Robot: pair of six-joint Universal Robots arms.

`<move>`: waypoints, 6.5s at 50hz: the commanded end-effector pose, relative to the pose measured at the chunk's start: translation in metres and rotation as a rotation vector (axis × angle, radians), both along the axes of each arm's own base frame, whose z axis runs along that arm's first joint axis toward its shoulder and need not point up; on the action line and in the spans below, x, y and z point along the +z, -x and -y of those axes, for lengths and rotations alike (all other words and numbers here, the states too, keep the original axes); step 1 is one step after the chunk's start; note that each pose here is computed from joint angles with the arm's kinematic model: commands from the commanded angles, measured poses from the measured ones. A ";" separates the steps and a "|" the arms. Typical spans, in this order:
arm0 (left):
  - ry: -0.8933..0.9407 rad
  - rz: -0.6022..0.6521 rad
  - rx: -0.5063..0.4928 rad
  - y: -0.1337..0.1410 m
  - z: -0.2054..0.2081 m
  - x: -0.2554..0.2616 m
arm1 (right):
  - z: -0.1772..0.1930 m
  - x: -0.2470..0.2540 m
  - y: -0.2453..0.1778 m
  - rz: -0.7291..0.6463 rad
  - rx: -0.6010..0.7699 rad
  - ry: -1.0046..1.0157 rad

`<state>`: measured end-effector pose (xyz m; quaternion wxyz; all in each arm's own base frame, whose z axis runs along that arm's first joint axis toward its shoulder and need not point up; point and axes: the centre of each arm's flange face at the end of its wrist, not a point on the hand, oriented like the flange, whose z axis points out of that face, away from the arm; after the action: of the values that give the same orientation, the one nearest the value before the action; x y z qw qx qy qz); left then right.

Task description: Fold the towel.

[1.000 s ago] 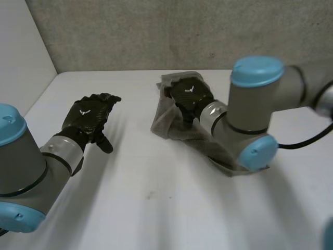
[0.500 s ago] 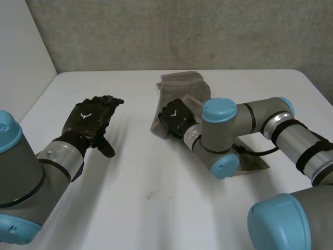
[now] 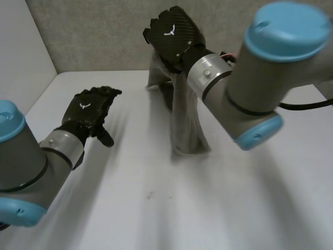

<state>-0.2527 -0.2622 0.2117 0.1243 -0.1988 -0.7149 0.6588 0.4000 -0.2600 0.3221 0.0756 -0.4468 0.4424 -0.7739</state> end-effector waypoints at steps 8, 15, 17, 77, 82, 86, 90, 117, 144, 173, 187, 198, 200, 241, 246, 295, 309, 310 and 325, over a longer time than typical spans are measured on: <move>0.005 -0.067 -0.042 0.022 0.038 -0.007 | -0.070 0.038 0.053 -0.119 0.021 0.041; -0.139 -0.186 -0.137 0.043 0.027 -0.031 | -0.093 0.059 0.075 -0.087 -0.006 0.080; -0.222 -0.231 -0.206 0.054 0.015 -0.043 | -0.095 0.060 0.077 -0.085 -0.010 0.082; -0.486 -0.174 -0.166 0.068 -0.026 -0.092 | -0.083 0.059 0.109 -0.072 -0.193 0.049; -0.374 -0.174 -0.041 0.061 -0.010 -0.071 | -0.078 0.058 0.113 -0.075 -0.218 0.045; -0.278 -0.178 0.000 0.053 -0.006 -0.040 | -0.065 0.054 0.122 -0.091 -0.270 0.036; -0.110 -0.151 0.041 0.025 0.002 0.013 | -0.041 0.041 0.144 -0.155 -0.352 -0.050; -0.094 0.596 -0.162 -0.035 -0.057 0.045 | -0.056 -0.093 0.165 -0.775 -0.256 -0.603; 0.826 0.036 0.191 0.021 0.102 0.186 | 0.088 0.062 0.108 0.112 -0.500 0.463; 0.058 0.520 -0.121 -0.017 0.014 -0.062 | 0.023 -0.175 0.141 -0.523 -0.320 -0.517; 0.043 0.558 -0.122 -0.028 -0.012 -0.054 | 0.010 -0.136 0.171 -0.351 -0.382 -0.579; 0.005 0.569 -0.120 -0.033 -0.020 -0.063 | 0.028 -0.109 0.172 -0.302 -0.312 -0.469; 0.000 0.570 -0.121 -0.034 -0.022 -0.063 | 0.031 -0.104 0.170 -0.309 -0.299 -0.430; -0.076 0.572 -0.049 -0.059 -0.024 -0.076 | 0.011 -0.154 0.181 -0.569 -0.297 -0.393; -0.088 0.576 -0.043 -0.062 -0.028 -0.077 | 0.006 -0.155 0.190 -0.539 -0.347 -0.454; 0.096 0.688 -0.254 -0.001 0.050 -0.068 | 0.074 -0.160 0.196 -0.646 -0.630 -0.473; 0.161 0.697 -0.168 0.014 0.107 -0.082 | 0.124 -0.177 0.169 -0.552 -0.653 -0.307; 0.161 0.697 -0.168 0.014 0.107 -0.082 | 0.125 -0.177 0.169 -0.552 -0.653 -0.307; 0.193 0.691 -0.156 0.020 0.125 -0.088 | 0.144 -0.187 0.162 -0.524 -0.661 -0.259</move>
<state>-0.2715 -0.3863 0.1282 -0.0956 -0.4728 -0.6312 0.6073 0.2365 -0.4024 0.1371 -0.2357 -0.4489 0.6606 -0.5536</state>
